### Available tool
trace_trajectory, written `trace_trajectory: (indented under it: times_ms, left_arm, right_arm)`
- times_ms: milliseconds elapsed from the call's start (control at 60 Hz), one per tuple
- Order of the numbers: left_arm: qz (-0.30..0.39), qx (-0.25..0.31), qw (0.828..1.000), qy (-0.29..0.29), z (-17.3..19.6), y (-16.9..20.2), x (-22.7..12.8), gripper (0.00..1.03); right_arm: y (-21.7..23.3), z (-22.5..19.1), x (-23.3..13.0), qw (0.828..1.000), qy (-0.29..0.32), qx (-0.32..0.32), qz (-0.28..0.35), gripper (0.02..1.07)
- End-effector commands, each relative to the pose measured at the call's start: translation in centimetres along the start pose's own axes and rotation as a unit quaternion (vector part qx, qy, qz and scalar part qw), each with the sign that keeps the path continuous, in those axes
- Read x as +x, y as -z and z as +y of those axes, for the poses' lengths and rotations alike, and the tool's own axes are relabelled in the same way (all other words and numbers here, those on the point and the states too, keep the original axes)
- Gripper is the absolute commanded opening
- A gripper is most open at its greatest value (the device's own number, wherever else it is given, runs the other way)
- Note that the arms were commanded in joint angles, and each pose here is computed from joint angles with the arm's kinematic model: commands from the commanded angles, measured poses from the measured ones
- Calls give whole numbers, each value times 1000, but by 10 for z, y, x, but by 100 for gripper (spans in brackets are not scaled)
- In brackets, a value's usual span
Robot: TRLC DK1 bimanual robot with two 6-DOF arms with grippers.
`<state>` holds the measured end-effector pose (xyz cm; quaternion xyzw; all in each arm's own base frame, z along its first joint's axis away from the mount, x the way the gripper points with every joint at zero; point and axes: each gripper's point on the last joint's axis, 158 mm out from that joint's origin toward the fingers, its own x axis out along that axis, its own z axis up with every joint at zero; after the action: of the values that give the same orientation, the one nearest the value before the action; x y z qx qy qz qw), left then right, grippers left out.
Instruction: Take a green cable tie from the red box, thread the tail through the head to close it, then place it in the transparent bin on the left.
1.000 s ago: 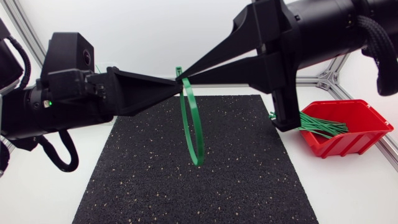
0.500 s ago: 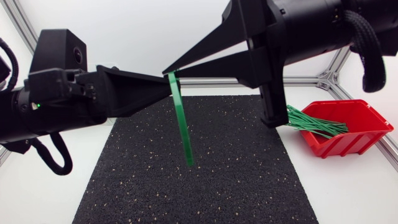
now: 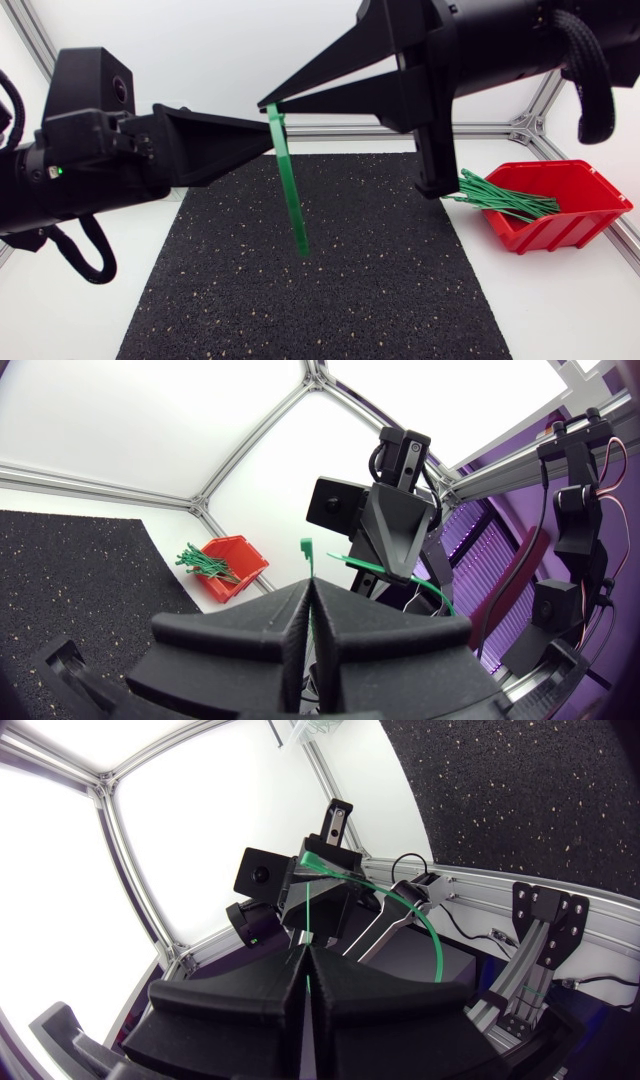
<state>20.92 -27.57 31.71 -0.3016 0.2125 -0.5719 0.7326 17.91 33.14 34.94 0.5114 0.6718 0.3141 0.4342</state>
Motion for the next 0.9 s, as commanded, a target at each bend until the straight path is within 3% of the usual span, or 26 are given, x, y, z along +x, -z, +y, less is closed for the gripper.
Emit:
trace_trajectory:
  times_ms: [0, 883]
  left_arm:
    - [0, -2, 1000, 3, -2, 7, -2, 3]
    - [-6, 8, 1000, 3, -6, 5, -2, 3]
  right_arm:
    - [-2, -1, -3, 1000, -4, 17, -5, 8]
    - [-7, -3, -3, 1000, -11, 21, -7, 8]
